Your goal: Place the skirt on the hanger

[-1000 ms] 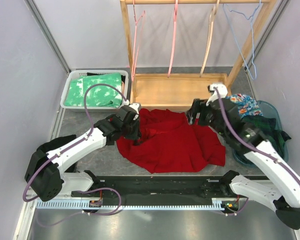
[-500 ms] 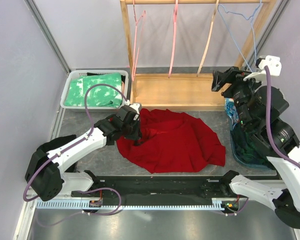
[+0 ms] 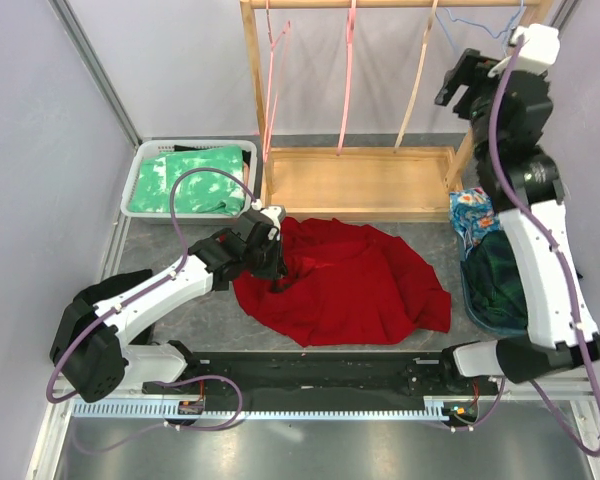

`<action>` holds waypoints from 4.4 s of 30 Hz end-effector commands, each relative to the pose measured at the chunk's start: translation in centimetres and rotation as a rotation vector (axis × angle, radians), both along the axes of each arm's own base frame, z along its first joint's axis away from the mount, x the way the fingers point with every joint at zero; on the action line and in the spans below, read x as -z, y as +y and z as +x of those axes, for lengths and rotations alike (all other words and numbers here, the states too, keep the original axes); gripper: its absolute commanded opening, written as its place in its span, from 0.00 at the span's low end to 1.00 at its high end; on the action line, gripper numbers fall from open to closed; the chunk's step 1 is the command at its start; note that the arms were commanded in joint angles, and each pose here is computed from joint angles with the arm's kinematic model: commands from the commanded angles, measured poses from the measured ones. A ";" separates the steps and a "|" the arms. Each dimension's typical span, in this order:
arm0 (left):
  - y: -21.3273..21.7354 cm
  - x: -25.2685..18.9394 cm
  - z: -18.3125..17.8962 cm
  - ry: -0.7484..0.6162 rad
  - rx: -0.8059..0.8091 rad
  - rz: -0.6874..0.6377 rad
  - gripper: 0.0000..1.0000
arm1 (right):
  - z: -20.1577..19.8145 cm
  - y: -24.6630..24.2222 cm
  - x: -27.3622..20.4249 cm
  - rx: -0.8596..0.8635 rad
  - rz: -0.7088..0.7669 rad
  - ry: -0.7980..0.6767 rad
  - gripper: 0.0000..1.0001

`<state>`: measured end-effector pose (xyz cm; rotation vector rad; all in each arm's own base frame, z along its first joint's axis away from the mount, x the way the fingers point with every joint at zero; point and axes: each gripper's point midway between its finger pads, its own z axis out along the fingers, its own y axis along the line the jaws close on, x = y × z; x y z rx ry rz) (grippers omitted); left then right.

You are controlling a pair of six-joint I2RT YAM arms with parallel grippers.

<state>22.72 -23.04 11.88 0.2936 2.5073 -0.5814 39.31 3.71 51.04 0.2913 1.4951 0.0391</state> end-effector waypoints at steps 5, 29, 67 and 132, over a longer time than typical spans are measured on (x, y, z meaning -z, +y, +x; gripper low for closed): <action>-1.2 -1.3 0.6 -0.044 0.034 -0.060 0.02 | 3.1 -8.5 -3.1 -0.162 0.183 -0.138 0.85; -1.9 -0.4 1.1 -0.023 0.064 -0.041 0.02 | 9.7 -8.2 2.2 -0.412 0.146 -0.031 0.61; -1.4 -1.3 2.9 -0.079 -0.009 -0.012 0.02 | -5.3 -5.4 9.7 -0.109 0.067 0.259 0.00; 1.7 -6.2 6.0 -0.159 -0.131 0.099 0.02 | -18.7 17.8 24.1 -0.988 -0.294 0.538 0.00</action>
